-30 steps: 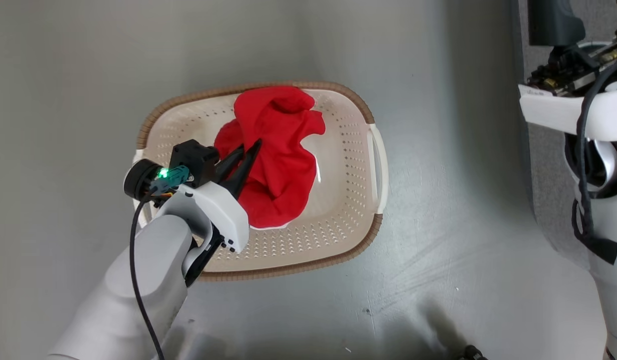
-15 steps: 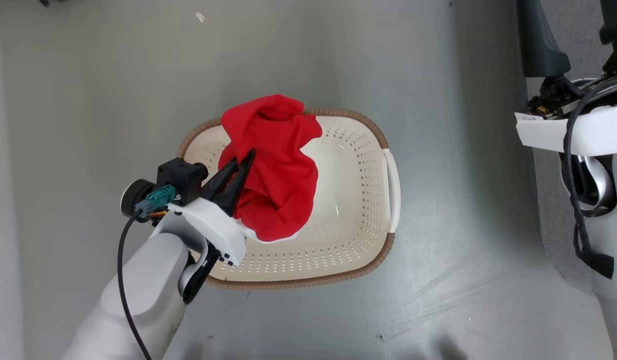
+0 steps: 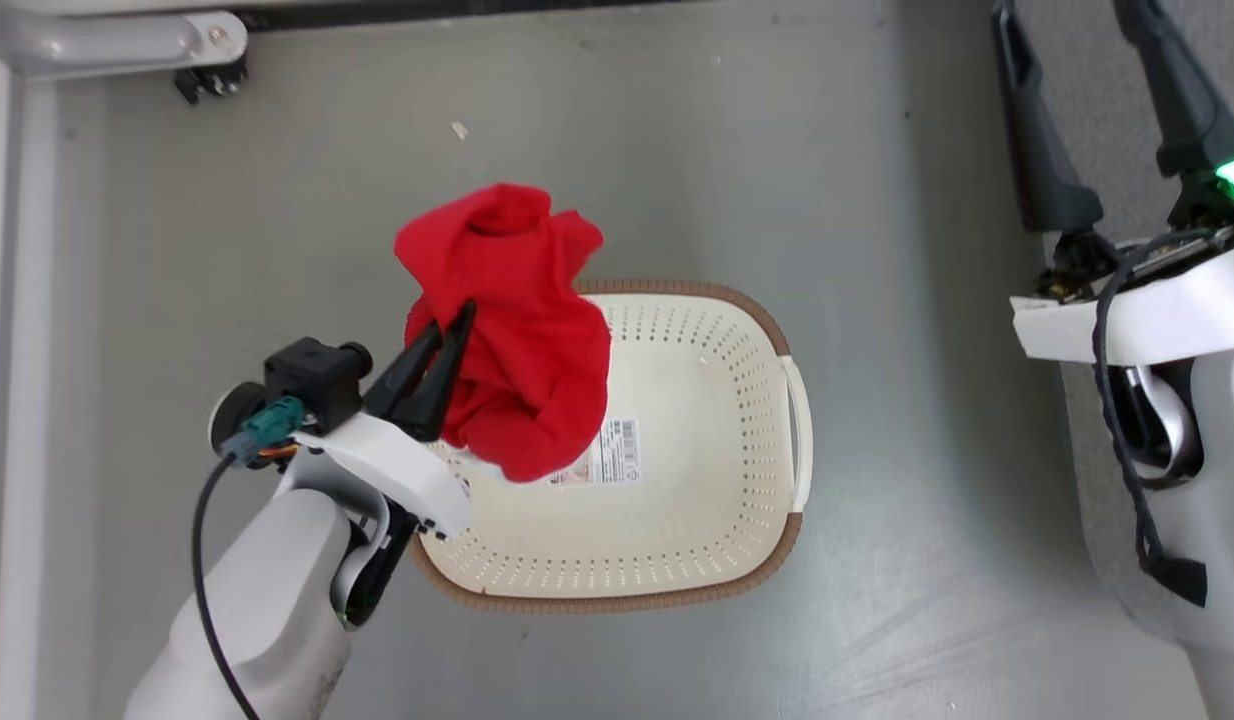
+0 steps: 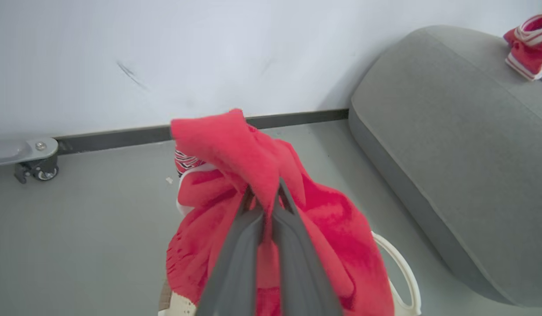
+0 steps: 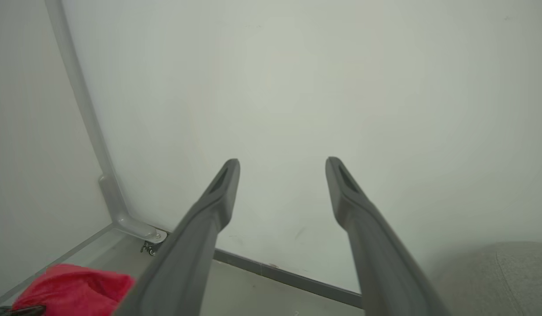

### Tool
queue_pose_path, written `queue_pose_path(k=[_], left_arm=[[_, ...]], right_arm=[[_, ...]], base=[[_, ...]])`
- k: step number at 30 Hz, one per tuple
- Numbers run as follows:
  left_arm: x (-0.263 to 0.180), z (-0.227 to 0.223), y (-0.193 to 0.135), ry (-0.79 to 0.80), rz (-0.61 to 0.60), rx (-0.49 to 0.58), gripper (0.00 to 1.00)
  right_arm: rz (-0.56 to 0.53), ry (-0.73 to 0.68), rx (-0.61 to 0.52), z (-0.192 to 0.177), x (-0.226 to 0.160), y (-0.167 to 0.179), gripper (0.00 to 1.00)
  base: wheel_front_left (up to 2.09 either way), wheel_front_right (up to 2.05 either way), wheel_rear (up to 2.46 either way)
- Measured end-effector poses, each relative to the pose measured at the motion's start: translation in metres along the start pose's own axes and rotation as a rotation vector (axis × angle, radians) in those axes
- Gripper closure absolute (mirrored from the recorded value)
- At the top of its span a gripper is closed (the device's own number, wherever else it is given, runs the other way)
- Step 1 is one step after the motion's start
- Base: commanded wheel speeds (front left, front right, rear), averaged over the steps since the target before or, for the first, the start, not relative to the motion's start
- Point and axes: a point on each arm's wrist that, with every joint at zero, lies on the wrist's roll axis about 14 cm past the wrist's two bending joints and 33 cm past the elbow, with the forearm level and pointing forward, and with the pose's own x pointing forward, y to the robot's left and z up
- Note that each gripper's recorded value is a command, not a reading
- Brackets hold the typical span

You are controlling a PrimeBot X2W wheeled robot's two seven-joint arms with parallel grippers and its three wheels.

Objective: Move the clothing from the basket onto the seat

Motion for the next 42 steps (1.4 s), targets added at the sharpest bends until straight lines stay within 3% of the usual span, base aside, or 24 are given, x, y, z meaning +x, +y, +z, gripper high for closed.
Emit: queue_pose_path(k=[14,42], left_arm=[[-0.038,0.084,0.005,-0.23,0.075,0.034,1.0],[-0.123,0.177,-0.015,-0.513,0.111,0.178,1.0]], right_arm=[[0.004,-0.003,0.007,0.03,-0.021,0.01,0.0],[-0.031,0.024,0.038,0.066,-0.083,0.022,0.0]], base=[[0.0,0.0,0.0],[0.0,0.0,0.0]])
